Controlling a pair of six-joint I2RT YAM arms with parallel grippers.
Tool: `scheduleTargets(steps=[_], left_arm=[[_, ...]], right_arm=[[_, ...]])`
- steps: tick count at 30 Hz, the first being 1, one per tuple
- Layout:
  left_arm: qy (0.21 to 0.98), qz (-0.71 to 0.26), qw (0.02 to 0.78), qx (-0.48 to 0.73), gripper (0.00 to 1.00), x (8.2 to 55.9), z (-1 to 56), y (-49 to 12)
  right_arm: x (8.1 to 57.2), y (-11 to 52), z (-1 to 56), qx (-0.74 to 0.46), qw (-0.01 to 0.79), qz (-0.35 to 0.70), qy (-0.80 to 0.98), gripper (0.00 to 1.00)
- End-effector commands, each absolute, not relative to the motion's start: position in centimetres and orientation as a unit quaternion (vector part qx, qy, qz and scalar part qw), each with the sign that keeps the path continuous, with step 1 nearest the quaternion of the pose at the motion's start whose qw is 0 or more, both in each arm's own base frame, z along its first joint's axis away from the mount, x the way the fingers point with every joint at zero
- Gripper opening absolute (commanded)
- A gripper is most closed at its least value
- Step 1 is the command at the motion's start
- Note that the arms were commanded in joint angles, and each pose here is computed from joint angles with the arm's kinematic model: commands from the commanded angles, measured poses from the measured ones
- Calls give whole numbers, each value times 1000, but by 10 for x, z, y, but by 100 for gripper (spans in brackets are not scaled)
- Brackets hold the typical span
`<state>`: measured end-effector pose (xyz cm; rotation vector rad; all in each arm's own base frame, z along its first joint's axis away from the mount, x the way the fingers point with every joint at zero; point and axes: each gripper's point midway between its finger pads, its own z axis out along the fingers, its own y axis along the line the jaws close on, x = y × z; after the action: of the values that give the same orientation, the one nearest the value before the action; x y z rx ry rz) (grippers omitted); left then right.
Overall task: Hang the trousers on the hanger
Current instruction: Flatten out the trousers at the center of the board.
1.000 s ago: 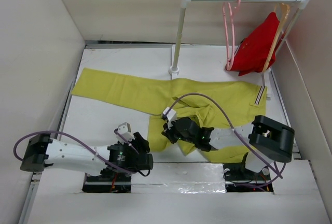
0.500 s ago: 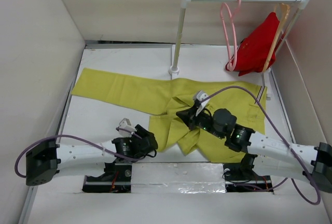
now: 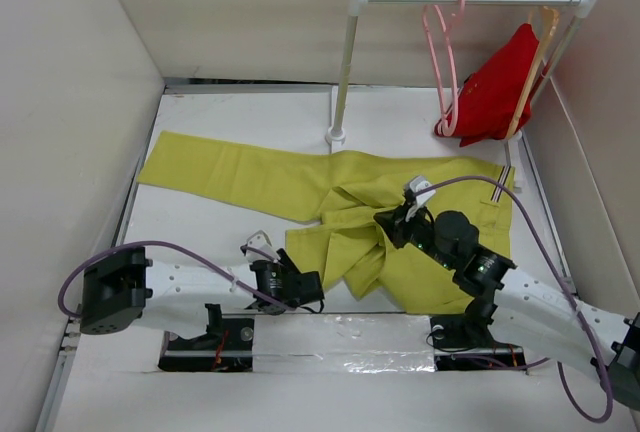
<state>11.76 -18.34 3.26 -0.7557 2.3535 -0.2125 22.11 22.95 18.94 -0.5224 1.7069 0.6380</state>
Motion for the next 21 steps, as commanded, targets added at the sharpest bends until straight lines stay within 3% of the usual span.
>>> scheduleTargets(steps=[1,9,14,21], left_arm=[[897,-27,321,-301,41,107,30,-150],[909,-40,305,-280,46,103,27,-158],[929,-30,269,-252,44,88,16,-165],[923,-62,275,-261,42,92,18,-166]], right_arm=[[223,221,194,-217,592,277,725,13],[227,215,190,-221,589,276,727,13],[227,217,193,-225,589,286,722,14],[227,219,191,-226,584,288,725,15]])
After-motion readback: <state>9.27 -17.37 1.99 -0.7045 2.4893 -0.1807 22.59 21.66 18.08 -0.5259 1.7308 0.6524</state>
